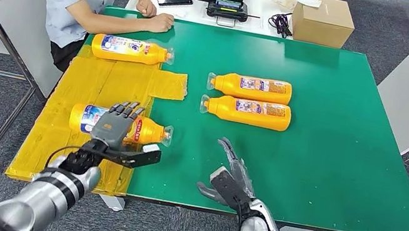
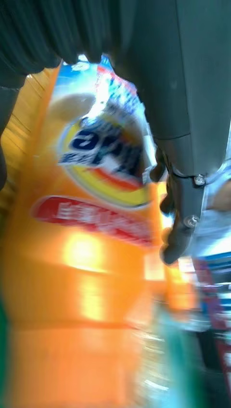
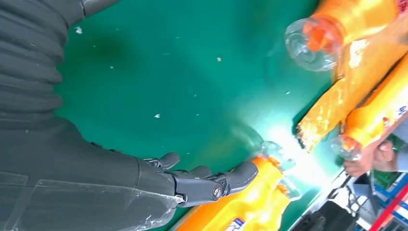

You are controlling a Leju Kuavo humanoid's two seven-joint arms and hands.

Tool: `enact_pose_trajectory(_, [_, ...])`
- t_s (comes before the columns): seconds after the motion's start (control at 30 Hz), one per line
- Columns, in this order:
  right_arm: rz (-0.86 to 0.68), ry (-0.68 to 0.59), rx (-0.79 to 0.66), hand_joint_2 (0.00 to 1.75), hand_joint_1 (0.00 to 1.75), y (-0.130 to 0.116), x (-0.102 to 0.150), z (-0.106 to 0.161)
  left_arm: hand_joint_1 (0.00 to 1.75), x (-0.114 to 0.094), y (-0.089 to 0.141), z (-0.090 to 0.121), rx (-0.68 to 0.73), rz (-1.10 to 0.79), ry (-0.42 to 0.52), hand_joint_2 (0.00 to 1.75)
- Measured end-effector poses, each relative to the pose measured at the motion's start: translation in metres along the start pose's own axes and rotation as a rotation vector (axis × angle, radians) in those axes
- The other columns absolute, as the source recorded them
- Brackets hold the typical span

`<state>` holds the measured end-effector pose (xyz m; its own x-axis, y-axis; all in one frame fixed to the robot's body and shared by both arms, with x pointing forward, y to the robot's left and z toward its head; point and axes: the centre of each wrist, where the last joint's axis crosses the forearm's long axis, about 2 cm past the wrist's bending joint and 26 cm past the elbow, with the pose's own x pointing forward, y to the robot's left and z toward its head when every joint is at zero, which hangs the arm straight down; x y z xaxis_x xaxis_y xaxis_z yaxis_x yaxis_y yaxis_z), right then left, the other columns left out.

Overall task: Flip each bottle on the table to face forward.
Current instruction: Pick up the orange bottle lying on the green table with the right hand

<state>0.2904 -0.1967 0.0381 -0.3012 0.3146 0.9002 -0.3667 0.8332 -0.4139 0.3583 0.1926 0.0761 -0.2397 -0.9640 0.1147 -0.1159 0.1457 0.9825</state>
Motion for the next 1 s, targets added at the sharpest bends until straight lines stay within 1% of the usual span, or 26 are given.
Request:
enact_pose_trajectory(0.07, [0.0, 0.006, -0.006, 1.75, 0.0, 0.001, -0.002, 0.003, 0.0, 0.006, -0.002, 0.009, 0.08, 0.026, -0.035, 1.75])
enact_pose_trajectory(0.2, [-0.001, 0.01, -0.012, 1.75, 0.0, 0.002, -0.003, 0.006, 0.0, 0.016, 0.0, 0.017, 0.135, 0.068, -0.07, 1.75])
enact_pose_trajectory(0.27, [-0.004, 0.016, -0.013, 1.75, 0.0, 0.003, -0.004, 0.008, 0.0, 0.023, 0.006, 0.022, 0.199, 0.125, -0.135, 1.75])
enact_pose_trajectory(0.33, [-0.006, 0.02, -0.012, 1.75, 0.0, 0.004, -0.006, 0.011, 0.0, 0.033, 0.017, 0.026, 0.29, 0.165, -0.226, 1.75])
enact_pose_trajectory(0.4, [-0.008, 0.019, -0.012, 1.75, 0.0, 0.004, -0.006, 0.012, 0.0, 0.039, 0.029, 0.025, 0.366, 0.173, -0.268, 1.75])
enact_pose_trajectory(0.5, [-0.012, 0.018, -0.011, 1.75, 0.0, 0.006, -0.007, 0.012, 0.0, 0.039, 0.045, 0.022, 0.446, 0.177, -0.234, 1.75])
enact_pose_trajectory(0.57, [-0.016, 0.014, -0.01, 1.75, 0.0, 0.006, -0.007, 0.011, 0.0, 0.038, 0.051, 0.023, 0.468, 0.145, -0.214, 1.75])
enact_pose_trajectory(0.63, [-0.019, 0.005, -0.008, 1.75, 0.0, 0.006, -0.006, 0.008, 0.0, 0.037, 0.056, 0.023, 0.483, 0.106, -0.208, 1.75])
enact_pose_trajectory(0.7, [-0.023, 0.0, -0.014, 1.75, 0.0, 0.005, -0.005, 0.006, 0.0, 0.035, 0.061, 0.022, 0.512, 0.11, -0.219, 1.75])
enact_pose_trajectory(0.8, [-0.026, -0.002, -0.03, 1.75, 0.0, 0.005, -0.005, 0.008, 0.0, 0.033, 0.066, 0.027, 0.584, 0.192, -0.243, 1.75])
enact_pose_trajectory(0.87, [-0.023, -0.006, -0.04, 1.75, 0.0, 0.004, -0.004, 0.01, 0.0, 0.034, 0.067, 0.032, 0.616, 0.237, -0.231, 1.75])
enact_pose_trajectory(0.93, [-0.015, -0.011, -0.059, 1.75, 0.0, 0.004, -0.004, 0.015, 0.0, 0.035, 0.066, 0.038, 0.647, 0.308, -0.205, 1.75])
enact_pose_trajectory(0.97, [0.002, -0.013, -0.081, 1.75, 0.0, 0.003, -0.003, 0.018, 0.0, 0.037, 0.064, 0.041, 0.67, 0.388, -0.178, 1.75])
enact_pose_trajectory(1.0, [0.038, -0.013, -0.112, 1.75, 0.0, 0.001, -0.001, 0.022, 0.0, 0.041, 0.06, 0.045, 0.691, 0.509, -0.136, 1.75])
